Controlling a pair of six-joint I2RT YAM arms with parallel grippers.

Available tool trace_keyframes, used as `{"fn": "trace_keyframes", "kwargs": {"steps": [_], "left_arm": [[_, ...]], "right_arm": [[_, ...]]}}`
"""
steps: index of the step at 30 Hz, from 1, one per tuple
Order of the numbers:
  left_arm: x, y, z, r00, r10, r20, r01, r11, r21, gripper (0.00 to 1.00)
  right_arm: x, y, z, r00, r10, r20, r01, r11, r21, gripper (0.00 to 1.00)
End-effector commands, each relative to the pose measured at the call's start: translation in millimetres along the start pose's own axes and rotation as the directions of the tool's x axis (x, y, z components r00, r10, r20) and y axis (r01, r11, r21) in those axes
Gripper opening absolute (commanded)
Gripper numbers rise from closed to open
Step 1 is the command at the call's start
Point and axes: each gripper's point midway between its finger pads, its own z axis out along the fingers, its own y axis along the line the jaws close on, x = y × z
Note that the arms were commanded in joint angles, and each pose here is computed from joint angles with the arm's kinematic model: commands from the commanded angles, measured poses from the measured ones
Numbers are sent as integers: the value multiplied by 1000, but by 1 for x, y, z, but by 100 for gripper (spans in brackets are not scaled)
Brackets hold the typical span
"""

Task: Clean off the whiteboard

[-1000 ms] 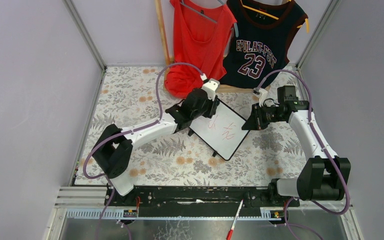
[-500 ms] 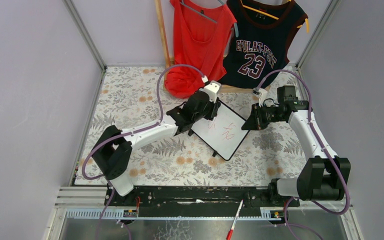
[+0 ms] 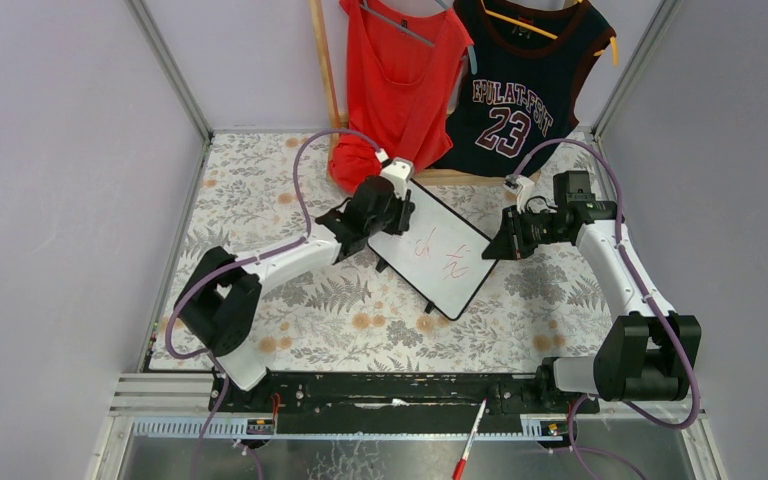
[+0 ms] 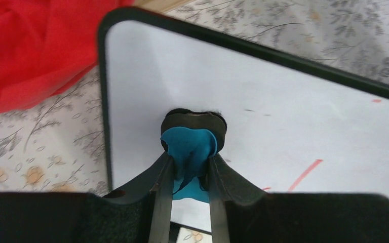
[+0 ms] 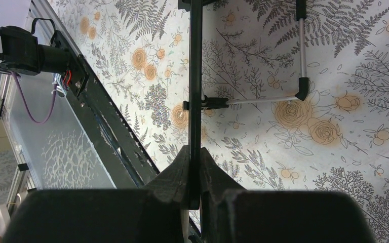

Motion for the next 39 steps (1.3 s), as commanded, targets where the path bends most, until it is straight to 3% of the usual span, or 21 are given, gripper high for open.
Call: {"fn": "trace_keyframes", "kwargs": {"steps": [1,8,12,21,28,39], "left_arm": [[22,47,2,998,-23,-63,14,990,-141,0],[22,56,5,996,-55,-68,41,982,-182,0],[25,44,8,994,-72,-83,61,989,-133,0],[19,-30,-1,998,-23,-56,24,1000,8,0],[12,-74,-17,998,-56,-29,59,990,132,0],[30,-24,-15,996,-80,-46,81,996,23,0]], "right_arm": [[-2,12,0,998,-69,3,69,997,-41,0],[-2,14,0,997,-73,3,73,996,-46,0],[-2,14,0,997,-74,2,74,996,-49,0],[-2,15,-1,997,-76,4,76,996,-52,0],[-2,16,-1,997,-80,5,80,995,-52,0],[-3,16,-1,997,-79,5,79,995,-53,0]]}}
